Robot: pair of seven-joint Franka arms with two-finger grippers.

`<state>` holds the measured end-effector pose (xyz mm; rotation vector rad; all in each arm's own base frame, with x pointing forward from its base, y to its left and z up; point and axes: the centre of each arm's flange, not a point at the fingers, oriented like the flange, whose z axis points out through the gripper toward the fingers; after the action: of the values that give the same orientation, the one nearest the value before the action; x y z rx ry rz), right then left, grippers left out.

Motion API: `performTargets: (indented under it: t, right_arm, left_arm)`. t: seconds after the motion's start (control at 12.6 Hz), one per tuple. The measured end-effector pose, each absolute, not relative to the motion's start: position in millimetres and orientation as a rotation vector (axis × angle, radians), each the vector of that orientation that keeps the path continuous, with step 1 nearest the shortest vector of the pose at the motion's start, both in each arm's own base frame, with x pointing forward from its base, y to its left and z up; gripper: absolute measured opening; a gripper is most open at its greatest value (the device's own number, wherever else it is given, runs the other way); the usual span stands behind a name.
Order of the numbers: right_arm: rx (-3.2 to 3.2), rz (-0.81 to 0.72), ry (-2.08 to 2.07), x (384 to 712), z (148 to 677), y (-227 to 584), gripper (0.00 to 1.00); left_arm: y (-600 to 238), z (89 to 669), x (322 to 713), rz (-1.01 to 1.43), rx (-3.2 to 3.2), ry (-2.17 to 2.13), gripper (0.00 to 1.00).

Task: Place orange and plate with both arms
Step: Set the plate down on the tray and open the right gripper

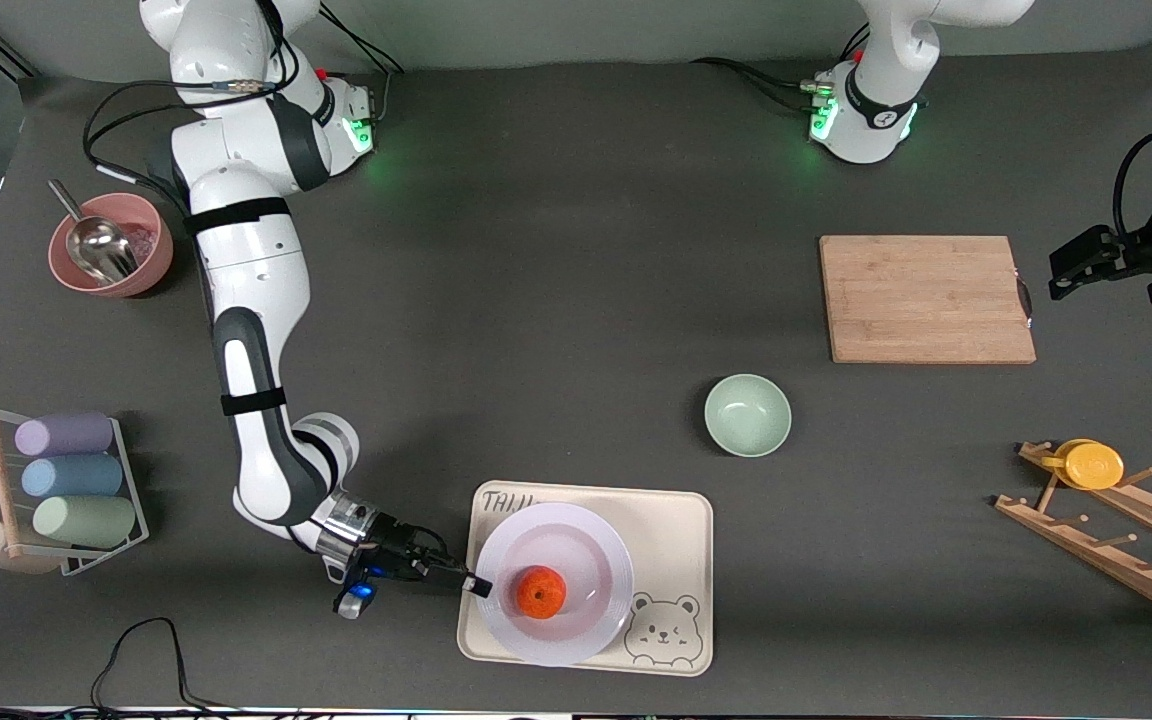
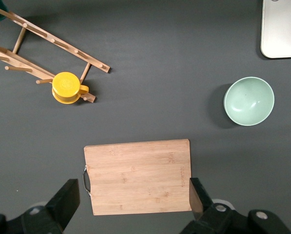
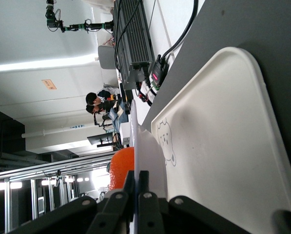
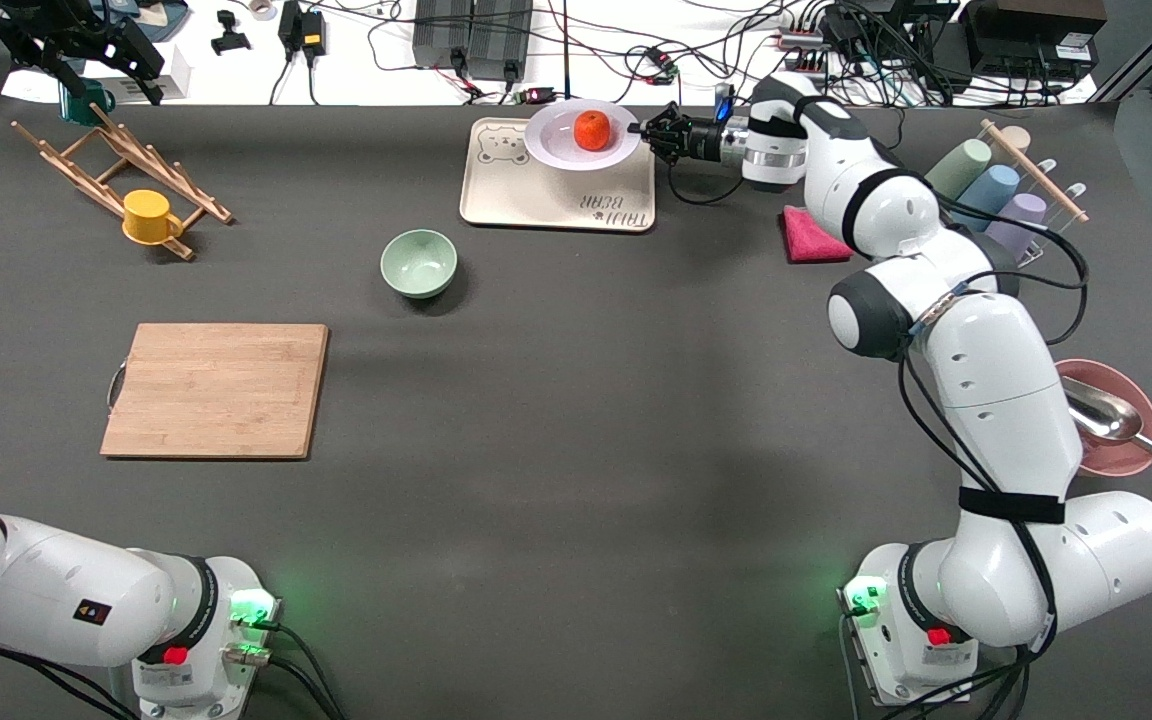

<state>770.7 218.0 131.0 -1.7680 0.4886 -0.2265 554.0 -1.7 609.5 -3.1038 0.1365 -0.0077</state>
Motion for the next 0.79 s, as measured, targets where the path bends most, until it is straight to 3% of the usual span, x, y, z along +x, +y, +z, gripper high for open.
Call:
performTargets:
  t: [0.79]
  right_arm:
    - [-1.833,-0.302,0.487,755.7,97.4,249.0,0.04]
  left_arm:
    - [-1.1,608.0,551.7,0.022,-3.105,0.135,1.0]
